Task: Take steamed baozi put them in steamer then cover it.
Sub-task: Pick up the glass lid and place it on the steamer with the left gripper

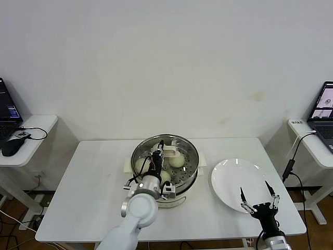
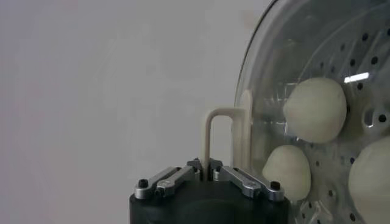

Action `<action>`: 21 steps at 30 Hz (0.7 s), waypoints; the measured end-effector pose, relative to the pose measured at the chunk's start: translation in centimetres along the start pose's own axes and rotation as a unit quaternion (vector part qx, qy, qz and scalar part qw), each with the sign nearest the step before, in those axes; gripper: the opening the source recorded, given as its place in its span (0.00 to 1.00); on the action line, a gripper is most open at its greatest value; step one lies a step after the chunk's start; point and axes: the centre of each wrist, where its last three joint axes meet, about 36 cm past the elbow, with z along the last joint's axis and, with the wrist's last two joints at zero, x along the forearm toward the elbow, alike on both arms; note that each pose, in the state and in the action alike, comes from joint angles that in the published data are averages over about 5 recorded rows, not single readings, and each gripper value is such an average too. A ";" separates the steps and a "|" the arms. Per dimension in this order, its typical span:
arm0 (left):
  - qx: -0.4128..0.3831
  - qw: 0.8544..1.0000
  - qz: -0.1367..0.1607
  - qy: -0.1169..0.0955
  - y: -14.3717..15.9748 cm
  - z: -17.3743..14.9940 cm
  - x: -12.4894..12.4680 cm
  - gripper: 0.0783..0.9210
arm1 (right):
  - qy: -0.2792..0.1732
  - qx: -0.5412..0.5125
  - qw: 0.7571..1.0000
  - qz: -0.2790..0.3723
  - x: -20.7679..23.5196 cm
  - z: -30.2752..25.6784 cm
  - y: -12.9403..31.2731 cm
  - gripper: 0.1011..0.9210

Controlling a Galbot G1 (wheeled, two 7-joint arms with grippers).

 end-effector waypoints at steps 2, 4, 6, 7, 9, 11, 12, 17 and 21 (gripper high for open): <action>-0.001 1.000 0.001 0.001 -0.1 0.0 0.0 0.08 | 0.000 0.000 1.000 0.000 0.0 0.0 0.0 0.88; -0.001 1.000 0.002 0.002 -0.2 0.0 -0.1 0.08 | 0.000 0.000 1.000 -0.001 0.1 0.1 0.0 0.88; -0.003 1.000 0.003 0.003 -0.4 0.0 -0.1 0.08 | 0.000 0.000 1.000 -0.001 0.1 0.1 0.0 0.88; -0.003 1.000 0.004 0.003 -0.4 0.1 -0.1 0.08 | 0.000 0.000 1.000 -0.001 0.1 0.2 0.0 0.88; -0.004 1.000 0.004 0.004 -0.5 0.1 -0.1 0.08 | 0.001 0.000 1.000 -0.002 0.1 0.2 0.1 0.88; -0.004 1.000 0.004 0.004 -0.5 0.1 -0.1 0.08 | 0.000 0.000 1.000 -0.002 0.2 0.2 0.1 0.88; -0.004 1.000 0.005 0.005 -0.5 0.2 -0.2 0.08 | 0.000 0.000 1.000 -0.003 0.2 0.2 0.1 0.88; -0.001 1.000 0.005 0.006 -0.6 0.1 -0.3 0.08 | 0.001 -0.001 1.000 -0.005 0.2 0.3 0.3 0.88; 0.001 1.000 0.004 0.006 -0.6 0.1 -0.1 0.16 | 0.001 -0.001 1.000 -0.006 0.2 0.3 0.3 0.88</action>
